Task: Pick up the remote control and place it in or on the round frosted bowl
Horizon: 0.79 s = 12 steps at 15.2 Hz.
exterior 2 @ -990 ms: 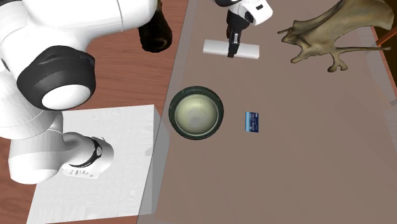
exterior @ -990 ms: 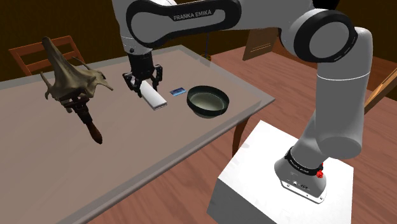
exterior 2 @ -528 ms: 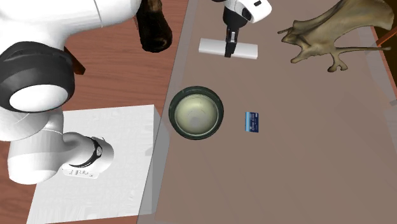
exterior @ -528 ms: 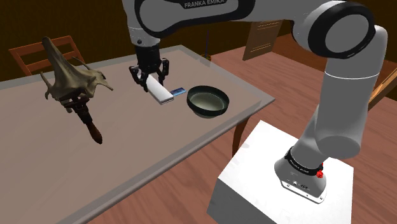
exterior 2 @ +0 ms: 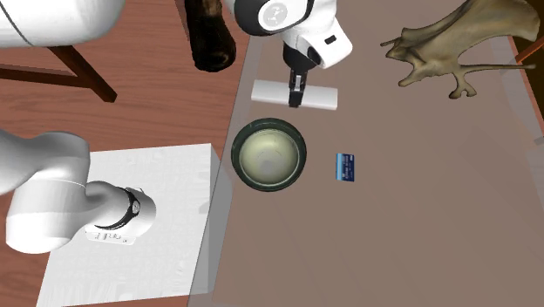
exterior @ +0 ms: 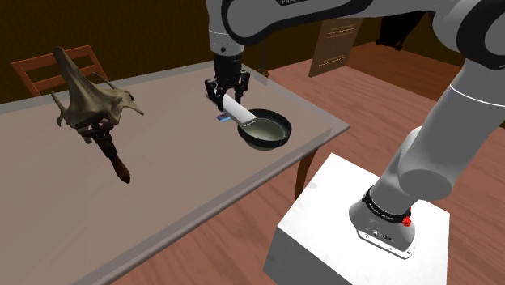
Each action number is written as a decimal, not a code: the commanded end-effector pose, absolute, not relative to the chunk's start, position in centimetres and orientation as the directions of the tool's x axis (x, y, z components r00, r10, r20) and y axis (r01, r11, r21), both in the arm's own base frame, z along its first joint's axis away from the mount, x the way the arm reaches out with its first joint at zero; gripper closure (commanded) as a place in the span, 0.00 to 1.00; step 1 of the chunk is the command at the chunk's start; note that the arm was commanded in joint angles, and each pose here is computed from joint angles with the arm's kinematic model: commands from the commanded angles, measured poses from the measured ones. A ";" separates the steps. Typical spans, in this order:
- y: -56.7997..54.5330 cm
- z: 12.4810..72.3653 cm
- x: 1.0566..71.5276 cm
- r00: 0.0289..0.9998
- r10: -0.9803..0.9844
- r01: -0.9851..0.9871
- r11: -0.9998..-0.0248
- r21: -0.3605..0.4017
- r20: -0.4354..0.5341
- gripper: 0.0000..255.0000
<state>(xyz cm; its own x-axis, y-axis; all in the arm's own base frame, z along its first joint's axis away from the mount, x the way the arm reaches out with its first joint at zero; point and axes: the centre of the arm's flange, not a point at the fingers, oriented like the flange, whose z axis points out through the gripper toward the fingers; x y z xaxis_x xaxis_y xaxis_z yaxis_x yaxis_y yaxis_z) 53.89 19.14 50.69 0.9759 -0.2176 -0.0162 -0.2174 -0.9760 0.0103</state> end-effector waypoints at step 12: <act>8.7 49.2 46.7 0.976 -0.217 -0.217 -0.976 0.010 -0.016 1.00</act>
<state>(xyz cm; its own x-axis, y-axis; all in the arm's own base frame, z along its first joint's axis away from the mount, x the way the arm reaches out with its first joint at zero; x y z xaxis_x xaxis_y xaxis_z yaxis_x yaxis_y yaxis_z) 46.72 8.87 49.67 0.9759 -0.2176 -0.0166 -0.2174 -0.9760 0.0100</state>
